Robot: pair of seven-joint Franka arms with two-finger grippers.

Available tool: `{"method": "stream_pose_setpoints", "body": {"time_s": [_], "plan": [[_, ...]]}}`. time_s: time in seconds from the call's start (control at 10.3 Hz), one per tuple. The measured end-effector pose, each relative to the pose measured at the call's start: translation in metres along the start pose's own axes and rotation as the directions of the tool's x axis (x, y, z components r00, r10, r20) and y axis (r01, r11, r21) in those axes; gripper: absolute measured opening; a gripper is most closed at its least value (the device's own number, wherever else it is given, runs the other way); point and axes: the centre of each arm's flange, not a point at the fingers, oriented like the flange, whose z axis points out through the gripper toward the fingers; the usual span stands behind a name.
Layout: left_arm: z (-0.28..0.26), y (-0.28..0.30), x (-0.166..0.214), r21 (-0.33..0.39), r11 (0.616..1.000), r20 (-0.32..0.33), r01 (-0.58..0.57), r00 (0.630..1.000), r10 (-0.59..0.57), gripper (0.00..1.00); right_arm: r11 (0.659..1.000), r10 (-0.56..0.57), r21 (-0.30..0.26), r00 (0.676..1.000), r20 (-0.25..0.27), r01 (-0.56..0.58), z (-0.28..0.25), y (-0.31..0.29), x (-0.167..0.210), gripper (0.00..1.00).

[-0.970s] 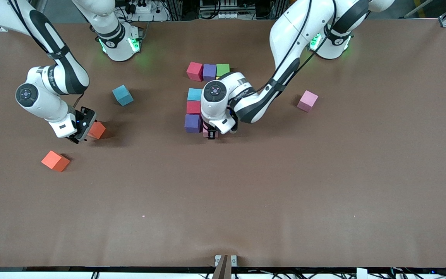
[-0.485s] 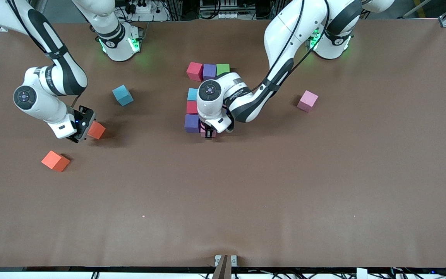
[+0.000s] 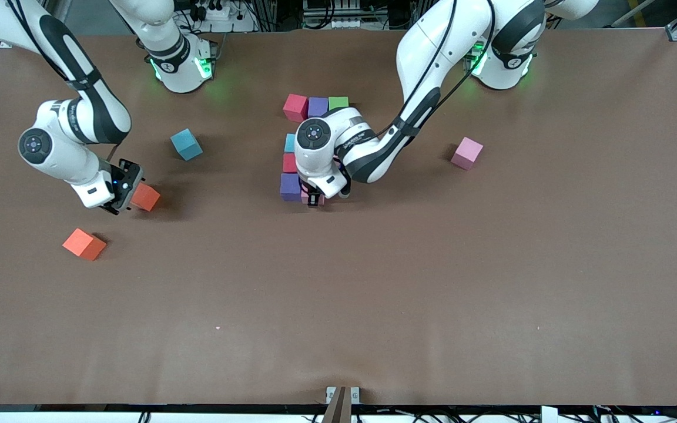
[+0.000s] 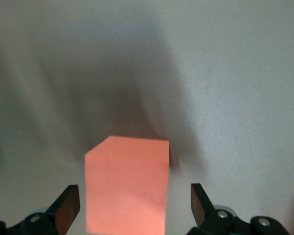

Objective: Form number 2 with 11 blocks

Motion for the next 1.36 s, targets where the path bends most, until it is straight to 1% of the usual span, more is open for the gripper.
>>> {"method": "stream_pose_setpoints", "body": {"time_s": [0.1, 0.29, 0.39, 0.49, 0.68, 0.87, 0.97, 1.07, 1.16, 1.26, 1.36], "plan": [[0.000, -0.001, 0.000, 0.000, 1.000, 0.000, -0.001, 1.000, 0.001, 0.70, 1.000, -0.002, -0.002, 1.000, -0.009, 0.002, 0.004, -0.002, 0.001, 1.00], [-0.002, 0.001, -0.001, -0.004, 1.000, 0.003, 0.000, 1.000, 0.000, 0.97, 1.000, -0.004, -0.003, 1.000, -0.018, 0.004, 0.008, -0.003, 0.003, 0.99], [-0.007, 0.005, -0.001, -0.009, 1.000, 0.004, 0.004, 1.000, -0.004, 1.00, 1.000, -0.004, -0.005, 1.000, -0.021, 0.004, 0.009, -0.002, 0.003, 0.93], [-0.014, 0.009, 0.001, -0.008, 1.000, -0.006, 0.009, 1.000, -0.010, 1.00, 1.000, -0.006, -0.009, 1.000, -0.023, 0.006, 0.009, -0.002, 0.004, 0.90], [-0.033, 0.015, 0.006, 0.002, 1.000, -0.038, 0.013, 0.999, -0.013, 1.00, 1.000, -0.008, -0.021, 1.000, -0.026, 0.007, 0.006, 0.000, 0.005, 0.61], [-0.056, 0.014, 0.006, 0.006, 1.000, -0.060, -0.004, 0.998, 0.004, 1.00, 0.998, -0.025, -0.058, 0.999, -0.026, 0.024, -0.008, 0.004, 0.017, 0.59], [-0.069, 0.017, 0.009, 0.006, 1.000, -0.069, -0.010, 0.998, 0.011, 1.00, 0.995, -0.033, -0.092, 0.999, -0.024, 0.031, -0.023, 0.005, 0.034, 0.58], [-0.080, 0.020, 0.015, 0.008, 1.000, -0.079, -0.020, 0.997, 0.021, 1.00, 0.992, -0.028, -0.125, 0.999, -0.026, 0.025, -0.040, 0.004, 0.060, 0.58], [-0.085, 0.019, 0.024, 0.016, 0.999, -0.093, -0.047, 0.995, 0.048, 1.00, 0.988, -0.015, -0.155, 0.999, -0.029, 0.010, -0.059, -0.001, 0.098, 0.58], [-0.087, 0.014, 0.035, 0.030, 0.996, -0.111, -0.080, 0.990, 0.083, 1.00, 0.984, -0.004, -0.181, 0.999, -0.036, -0.003, -0.080, -0.010, 0.147, 0.58], [-0.088, 0.007, 0.051, 0.051, 0.992, -0.132, -0.118, 0.983, 0.124, 1.00, 0.981, 0.014, -0.191, 0.999, -0.042, -0.022, -0.100, -0.024, 0.193, 0.58]]}}
